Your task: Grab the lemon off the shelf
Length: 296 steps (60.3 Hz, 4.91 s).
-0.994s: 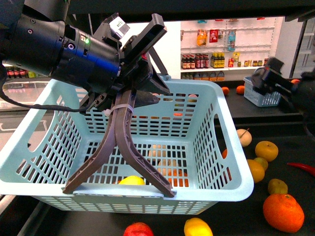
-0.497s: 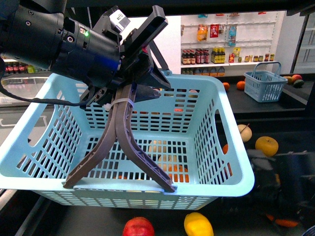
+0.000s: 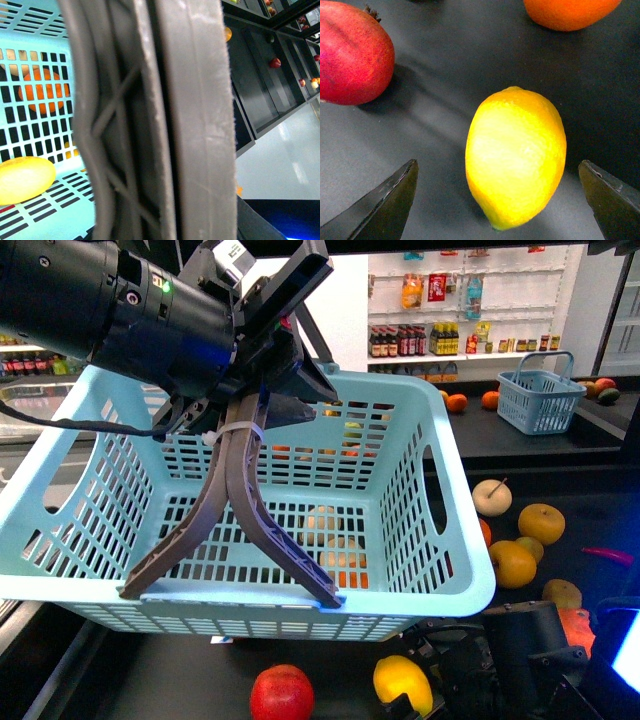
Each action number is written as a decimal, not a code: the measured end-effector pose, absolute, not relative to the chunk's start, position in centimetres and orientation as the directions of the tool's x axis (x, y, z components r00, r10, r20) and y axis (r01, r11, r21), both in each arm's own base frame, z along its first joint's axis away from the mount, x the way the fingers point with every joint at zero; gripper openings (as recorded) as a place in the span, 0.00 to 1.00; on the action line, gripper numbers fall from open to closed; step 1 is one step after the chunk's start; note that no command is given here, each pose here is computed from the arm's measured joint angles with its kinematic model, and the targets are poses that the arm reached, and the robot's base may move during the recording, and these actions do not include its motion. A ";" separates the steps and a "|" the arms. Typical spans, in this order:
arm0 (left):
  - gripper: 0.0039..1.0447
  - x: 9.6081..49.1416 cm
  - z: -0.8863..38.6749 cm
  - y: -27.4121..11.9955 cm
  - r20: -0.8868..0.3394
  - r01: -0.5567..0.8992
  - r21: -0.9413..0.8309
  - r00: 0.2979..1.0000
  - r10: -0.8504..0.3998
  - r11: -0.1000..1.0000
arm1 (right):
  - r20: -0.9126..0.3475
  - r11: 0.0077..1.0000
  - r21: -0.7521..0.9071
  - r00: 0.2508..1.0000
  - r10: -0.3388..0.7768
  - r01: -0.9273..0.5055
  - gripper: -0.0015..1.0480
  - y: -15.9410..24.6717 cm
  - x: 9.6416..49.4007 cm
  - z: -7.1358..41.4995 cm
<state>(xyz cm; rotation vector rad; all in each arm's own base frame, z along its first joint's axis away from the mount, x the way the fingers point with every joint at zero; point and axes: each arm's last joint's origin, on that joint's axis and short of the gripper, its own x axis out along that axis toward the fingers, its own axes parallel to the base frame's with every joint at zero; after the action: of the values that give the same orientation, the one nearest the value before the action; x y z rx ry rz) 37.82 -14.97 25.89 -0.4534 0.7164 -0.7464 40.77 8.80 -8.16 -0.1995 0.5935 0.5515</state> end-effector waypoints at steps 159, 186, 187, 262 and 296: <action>0.26 37.8 26.1 -15.1 -0.412 0.454 -0.615 0.511 -0.754 0.645 | -0.058 0.855 0.406 0.924 0.378 -0.324 0.91 9.7 37.2 17.4; 0.26 37.9 26.0 -15.1 -0.415 0.449 -0.616 0.513 -0.751 0.647 | -0.018 0.914 0.199 0.931 0.364 -0.354 0.93 6.7 29.0 25.2; 0.26 37.9 26.0 -15.1 -0.415 0.449 -0.616 0.513 -0.751 0.647 | -0.022 0.913 0.197 0.929 0.369 -0.358 0.93 6.6 28.6 25.2; 0.26 37.8 26.0 -15.2 -0.415 0.451 -0.617 0.510 -0.754 0.645 | 0.007 1.000 0.003 1.000 0.002 -0.002 0.03 0.0 9.7 16.8; 0.26 37.8 26.0 -15.2 -0.415 0.451 -0.617 0.510 -0.754 0.645 | 0.007 1.000 0.002 1.000 0.002 -0.002 0.74 0.0 9.7 16.8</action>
<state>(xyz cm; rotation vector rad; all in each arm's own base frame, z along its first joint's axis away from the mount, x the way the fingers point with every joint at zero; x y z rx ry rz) 37.85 -15.18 26.05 -0.4684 0.7216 -0.7578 9.72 0.02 16.81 0.0025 -0.0074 0.0019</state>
